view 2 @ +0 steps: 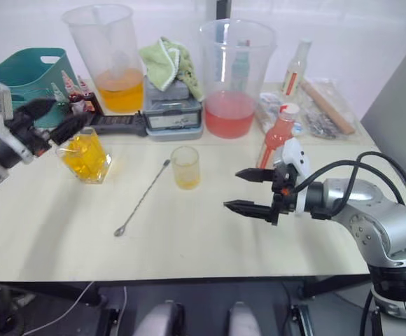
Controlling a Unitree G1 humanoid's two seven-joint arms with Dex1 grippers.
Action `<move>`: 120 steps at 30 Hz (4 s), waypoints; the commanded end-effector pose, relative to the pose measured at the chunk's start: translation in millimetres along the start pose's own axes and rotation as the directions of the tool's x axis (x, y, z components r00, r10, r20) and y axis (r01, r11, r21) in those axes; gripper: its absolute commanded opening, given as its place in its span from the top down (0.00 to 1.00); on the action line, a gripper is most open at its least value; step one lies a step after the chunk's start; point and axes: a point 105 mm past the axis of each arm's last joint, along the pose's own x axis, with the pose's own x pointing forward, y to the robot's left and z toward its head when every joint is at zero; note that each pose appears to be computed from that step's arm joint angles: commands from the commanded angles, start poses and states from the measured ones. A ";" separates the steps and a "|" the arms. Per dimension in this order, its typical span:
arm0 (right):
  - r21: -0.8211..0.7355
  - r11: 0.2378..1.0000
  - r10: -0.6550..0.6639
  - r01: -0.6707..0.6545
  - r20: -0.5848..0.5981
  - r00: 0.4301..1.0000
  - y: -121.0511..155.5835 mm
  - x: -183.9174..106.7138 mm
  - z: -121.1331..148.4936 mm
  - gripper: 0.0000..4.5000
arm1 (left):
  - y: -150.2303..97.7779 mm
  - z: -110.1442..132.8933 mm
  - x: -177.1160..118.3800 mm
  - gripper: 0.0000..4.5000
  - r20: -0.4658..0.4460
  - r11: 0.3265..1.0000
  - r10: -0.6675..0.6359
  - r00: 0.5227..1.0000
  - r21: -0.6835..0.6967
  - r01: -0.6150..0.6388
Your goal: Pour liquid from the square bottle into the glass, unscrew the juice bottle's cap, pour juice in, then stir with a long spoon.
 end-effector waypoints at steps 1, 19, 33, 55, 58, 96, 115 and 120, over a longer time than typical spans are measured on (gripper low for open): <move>-0.031 0.996 -0.082 0.083 0.016 0.997 -6.2 -13.0 4.8 0.00 | -30.0 4.6 -11.1 0.01 0.028 0.992 -0.127 0.992 -0.018 0.128; 0.037 0.842 -0.539 0.538 0.084 0.838 -45.7 -75.0 -28.9 0.00 | -63.5 -50.1 -23.5 0.01 -0.049 0.915 -0.399 0.916 0.040 0.401; 0.027 0.767 -0.631 0.641 0.211 0.747 -141.5 -57.0 14.5 0.00 | -74.6 -33.3 -38.6 0.01 0.012 0.944 -0.322 0.946 0.081 0.320; 0.000 0.784 -0.601 0.620 0.246 0.760 -170.7 -37.3 26.7 0.27 | -78.9 -36.4 -39.9 0.00 -0.004 0.958 -0.271 0.963 0.100 0.270; 0.004 0.786 -0.599 0.619 0.254 0.759 -170.6 -37.4 27.3 0.50 | -77.6 -36.2 -38.3 0.00 -0.002 0.958 -0.271 0.963 0.102 0.270; -0.162 0.954 -0.187 0.251 0.330 0.925 -25.3 7.8 67.8 0.68 | -82.9 -43.7 -13.9 0.00 -0.008 0.898 -0.429 0.903 0.106 0.428; 0.098 0.852 -0.520 0.515 0.273 0.809 35.6 44.0 16.6 0.68 | -94.3 -49.4 7.1 0.00 0.002 0.807 -0.588 0.809 0.056 0.587; 0.135 0.858 -0.513 0.496 0.244 0.823 42.7 49.2 11.8 0.68 | -94.8 -48.5 7.9 0.00 -0.005 0.794 -0.606 0.795 0.052 0.605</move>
